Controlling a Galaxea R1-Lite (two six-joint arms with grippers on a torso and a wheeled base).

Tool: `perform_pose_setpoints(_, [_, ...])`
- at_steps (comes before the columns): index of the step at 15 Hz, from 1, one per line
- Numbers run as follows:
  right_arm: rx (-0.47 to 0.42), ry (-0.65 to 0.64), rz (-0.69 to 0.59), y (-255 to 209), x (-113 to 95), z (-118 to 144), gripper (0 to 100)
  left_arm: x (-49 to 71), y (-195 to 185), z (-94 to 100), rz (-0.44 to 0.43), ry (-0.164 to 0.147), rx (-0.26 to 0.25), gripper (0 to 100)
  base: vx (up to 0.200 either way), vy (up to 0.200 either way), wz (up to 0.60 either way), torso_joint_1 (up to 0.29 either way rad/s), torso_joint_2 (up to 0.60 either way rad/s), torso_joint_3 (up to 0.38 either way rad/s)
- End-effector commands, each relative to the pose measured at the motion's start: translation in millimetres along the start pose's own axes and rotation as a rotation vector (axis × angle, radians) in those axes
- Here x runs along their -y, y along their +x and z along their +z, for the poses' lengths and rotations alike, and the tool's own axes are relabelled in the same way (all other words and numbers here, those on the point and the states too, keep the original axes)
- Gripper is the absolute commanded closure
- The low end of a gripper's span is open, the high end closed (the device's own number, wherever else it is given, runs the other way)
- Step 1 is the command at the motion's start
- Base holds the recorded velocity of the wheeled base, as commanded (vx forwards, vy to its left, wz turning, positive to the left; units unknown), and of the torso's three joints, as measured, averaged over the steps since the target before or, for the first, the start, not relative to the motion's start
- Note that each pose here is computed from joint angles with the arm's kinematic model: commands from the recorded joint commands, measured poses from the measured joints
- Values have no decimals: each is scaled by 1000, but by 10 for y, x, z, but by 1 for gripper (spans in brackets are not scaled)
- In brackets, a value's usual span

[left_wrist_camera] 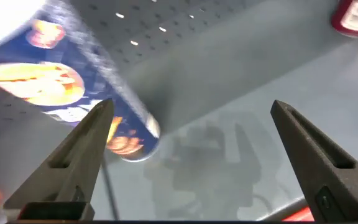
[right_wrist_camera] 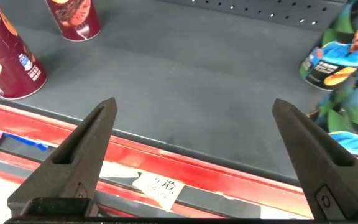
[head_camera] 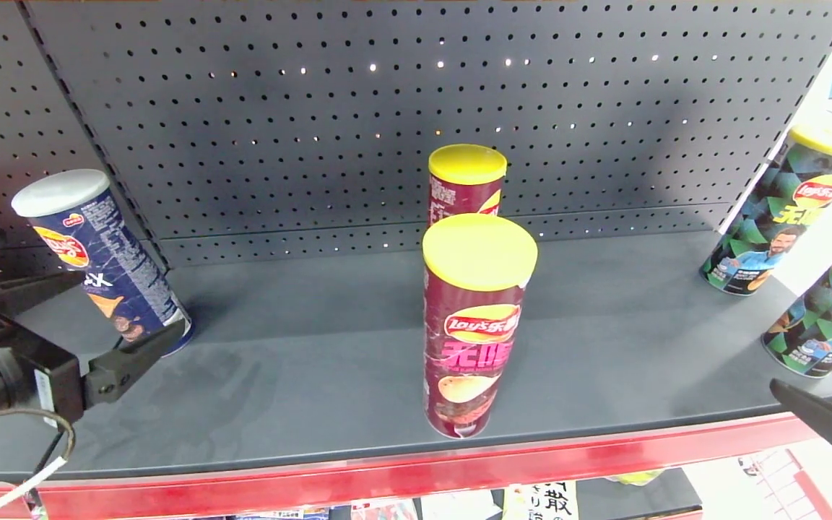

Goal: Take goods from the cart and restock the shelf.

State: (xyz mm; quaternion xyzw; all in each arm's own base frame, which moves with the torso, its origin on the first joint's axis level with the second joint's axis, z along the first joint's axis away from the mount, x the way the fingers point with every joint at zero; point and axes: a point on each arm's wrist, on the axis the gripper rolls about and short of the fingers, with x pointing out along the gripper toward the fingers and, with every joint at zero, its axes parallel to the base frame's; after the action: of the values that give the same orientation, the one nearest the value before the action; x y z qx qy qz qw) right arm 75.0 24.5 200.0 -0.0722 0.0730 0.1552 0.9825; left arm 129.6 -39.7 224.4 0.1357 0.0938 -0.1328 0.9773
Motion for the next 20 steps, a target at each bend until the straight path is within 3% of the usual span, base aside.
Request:
perform_pose_setpoints(1, [19,-4,-7,-69,1,-28,0,-18,-107,-4,17,-4,28,0,0,0,0,0,0,0])
perform_pose_setpoints(6, [19,-7,-14,-86,2,-54,0,-11,-257,-175,40,-10,21,0,0,0,0,0,0,0])
perform_pose_setpoints(10, [13,-26,-14,-101,-3,-98,0,9,-368,-374,62,-18,0,0,-200,0,0,10,4,4])
perform_pose_setpoints(15, [5,-32,-13,-93,-5,-113,0,28,-426,-455,63,-18,-1,0,-200,0,0,-3,-1,2])
perform_pose_setpoints(20, [-4,-34,-13,-126,-14,-197,0,30,-423,-512,77,-20,-22,0,0,-40,0,4,2,0])
